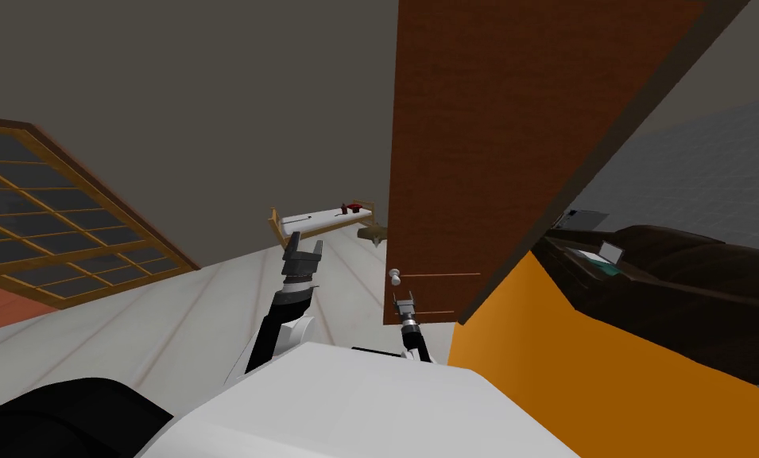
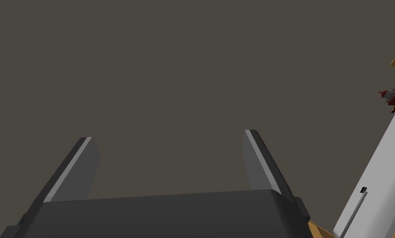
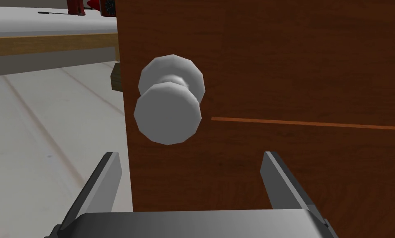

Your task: Push the door open

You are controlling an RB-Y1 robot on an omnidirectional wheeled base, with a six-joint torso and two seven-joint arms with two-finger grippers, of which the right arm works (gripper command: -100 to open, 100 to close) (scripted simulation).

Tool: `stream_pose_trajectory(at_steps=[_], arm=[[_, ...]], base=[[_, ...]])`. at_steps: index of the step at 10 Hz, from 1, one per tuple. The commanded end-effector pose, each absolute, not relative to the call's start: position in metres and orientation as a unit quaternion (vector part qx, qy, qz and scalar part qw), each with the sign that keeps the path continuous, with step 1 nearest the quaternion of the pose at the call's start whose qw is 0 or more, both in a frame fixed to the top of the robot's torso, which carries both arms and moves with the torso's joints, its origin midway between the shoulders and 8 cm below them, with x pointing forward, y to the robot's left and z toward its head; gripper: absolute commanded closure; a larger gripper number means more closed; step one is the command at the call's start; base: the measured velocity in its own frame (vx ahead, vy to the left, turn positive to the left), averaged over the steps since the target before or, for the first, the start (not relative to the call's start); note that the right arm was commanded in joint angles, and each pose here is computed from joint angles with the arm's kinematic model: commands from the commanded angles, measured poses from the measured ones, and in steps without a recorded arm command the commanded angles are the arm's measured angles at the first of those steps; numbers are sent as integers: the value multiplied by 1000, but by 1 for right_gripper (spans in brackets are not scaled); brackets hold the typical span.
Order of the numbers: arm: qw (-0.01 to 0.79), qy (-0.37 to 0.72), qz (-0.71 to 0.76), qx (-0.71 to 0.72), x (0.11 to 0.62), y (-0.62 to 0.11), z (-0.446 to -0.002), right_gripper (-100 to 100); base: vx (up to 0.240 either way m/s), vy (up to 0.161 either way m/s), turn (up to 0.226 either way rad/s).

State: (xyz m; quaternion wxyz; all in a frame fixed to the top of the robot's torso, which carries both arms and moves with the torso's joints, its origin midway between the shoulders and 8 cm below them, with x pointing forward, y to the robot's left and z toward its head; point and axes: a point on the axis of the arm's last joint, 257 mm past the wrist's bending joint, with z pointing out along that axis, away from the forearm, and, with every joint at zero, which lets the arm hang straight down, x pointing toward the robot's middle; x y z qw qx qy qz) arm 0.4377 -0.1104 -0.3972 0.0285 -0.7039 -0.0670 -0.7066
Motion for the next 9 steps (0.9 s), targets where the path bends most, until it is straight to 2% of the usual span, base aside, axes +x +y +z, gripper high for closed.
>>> stream_pose_trajectory(at_steps=[1,3,4,5,9], arm=[[28,-64,-708,-702,438,-113,-397,-100],[38,-50,-711,-700,438,-101,-392,-100],[35,-56,-709,-702,436,-105,-395,-100],[35,-56,-709,-702,436,-105,-395,100],[35,-56,-709,-702,436,-105,-395,100]], base=[[272,50,29],[283,36,36],[127,9,8],[-21,7,21],[-31,1,-1]])
